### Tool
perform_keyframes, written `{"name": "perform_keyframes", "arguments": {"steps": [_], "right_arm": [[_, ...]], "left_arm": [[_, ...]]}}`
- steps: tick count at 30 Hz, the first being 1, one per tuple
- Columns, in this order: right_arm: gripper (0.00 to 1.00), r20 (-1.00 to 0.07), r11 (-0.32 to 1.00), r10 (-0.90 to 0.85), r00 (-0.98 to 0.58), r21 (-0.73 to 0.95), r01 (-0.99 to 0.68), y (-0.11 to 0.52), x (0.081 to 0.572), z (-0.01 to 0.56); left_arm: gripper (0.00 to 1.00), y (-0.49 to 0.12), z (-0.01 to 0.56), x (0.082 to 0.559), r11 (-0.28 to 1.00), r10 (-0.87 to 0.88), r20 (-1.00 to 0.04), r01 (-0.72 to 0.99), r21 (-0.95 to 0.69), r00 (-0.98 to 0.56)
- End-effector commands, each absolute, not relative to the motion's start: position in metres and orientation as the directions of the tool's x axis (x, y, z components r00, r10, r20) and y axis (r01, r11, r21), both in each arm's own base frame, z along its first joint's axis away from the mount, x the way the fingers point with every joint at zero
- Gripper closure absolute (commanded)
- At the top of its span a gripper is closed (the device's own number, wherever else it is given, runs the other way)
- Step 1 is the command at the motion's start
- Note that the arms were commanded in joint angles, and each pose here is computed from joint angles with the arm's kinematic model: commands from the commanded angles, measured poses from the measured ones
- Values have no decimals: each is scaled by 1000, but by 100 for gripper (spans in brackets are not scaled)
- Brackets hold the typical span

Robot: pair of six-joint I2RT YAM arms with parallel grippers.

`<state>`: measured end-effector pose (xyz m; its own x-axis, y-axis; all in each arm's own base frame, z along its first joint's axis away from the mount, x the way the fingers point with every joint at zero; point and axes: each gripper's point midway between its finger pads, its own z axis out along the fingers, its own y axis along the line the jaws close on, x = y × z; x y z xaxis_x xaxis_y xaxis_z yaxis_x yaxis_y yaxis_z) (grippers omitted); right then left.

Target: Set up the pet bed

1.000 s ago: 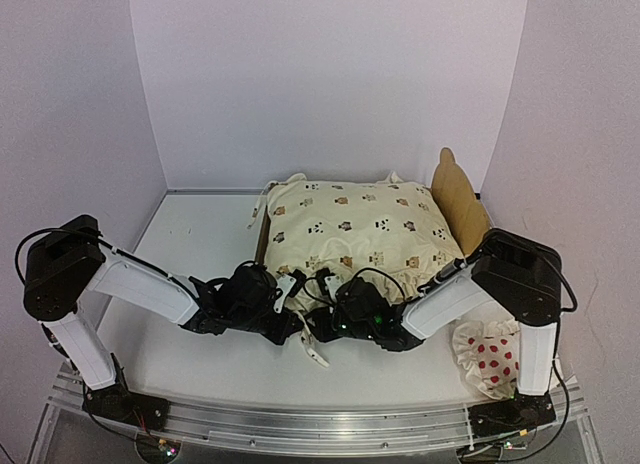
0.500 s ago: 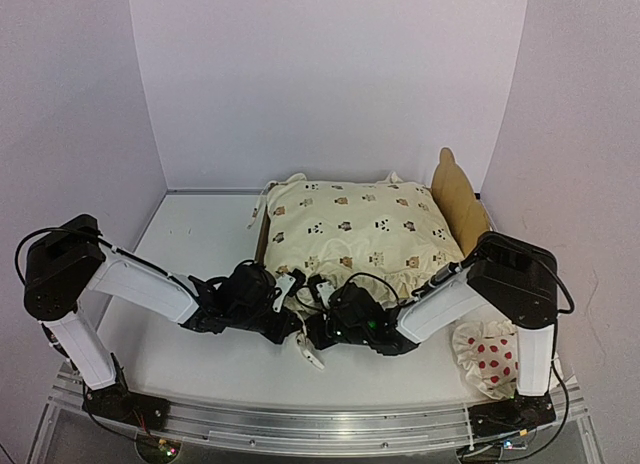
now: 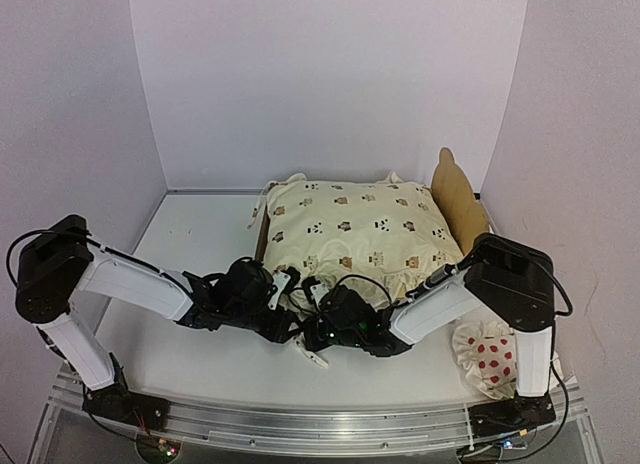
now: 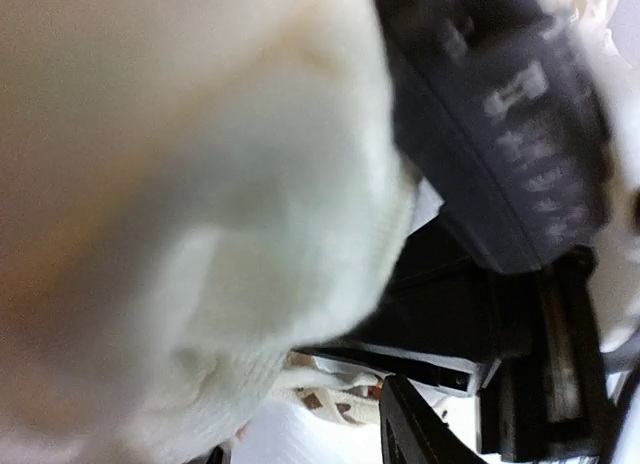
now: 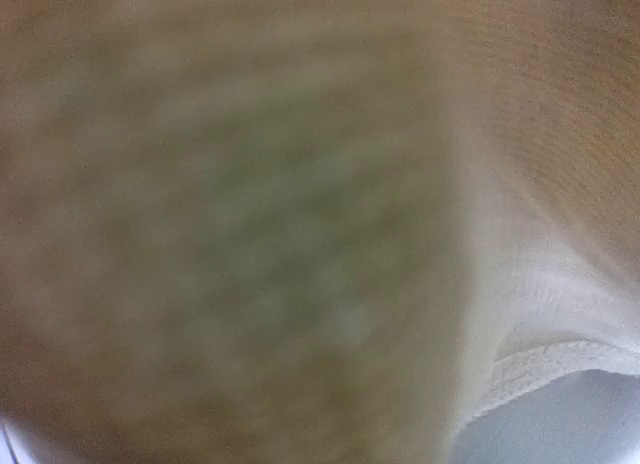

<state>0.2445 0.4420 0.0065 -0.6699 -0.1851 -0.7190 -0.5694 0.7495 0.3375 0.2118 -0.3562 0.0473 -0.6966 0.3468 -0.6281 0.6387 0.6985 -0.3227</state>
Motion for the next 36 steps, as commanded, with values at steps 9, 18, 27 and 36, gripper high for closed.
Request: {"name": "perform_keyframes", "arguments": {"steps": [9, 18, 27, 36], "right_arm": [[100, -723, 848, -241, -647, 167, -502, 421, 229, 31], [100, -782, 836, -286, -555, 80, -543, 429, 215, 68], [100, -822, 797, -296, -487, 69, -600, 452, 207, 99], [100, -845, 776, -303, -440, 49, -628, 474, 213, 120]], "left_arm": [[43, -338, 105, 208, 724, 251, -660, 590, -358, -708], [45, -323, 106, 207, 760, 199, -653, 536, -368, -731], [36, -307, 112, 199, 763, 161, -656, 514, -391, -738], [14, -297, 118, 182, 726, 110, -633, 496, -475, -767]]}}
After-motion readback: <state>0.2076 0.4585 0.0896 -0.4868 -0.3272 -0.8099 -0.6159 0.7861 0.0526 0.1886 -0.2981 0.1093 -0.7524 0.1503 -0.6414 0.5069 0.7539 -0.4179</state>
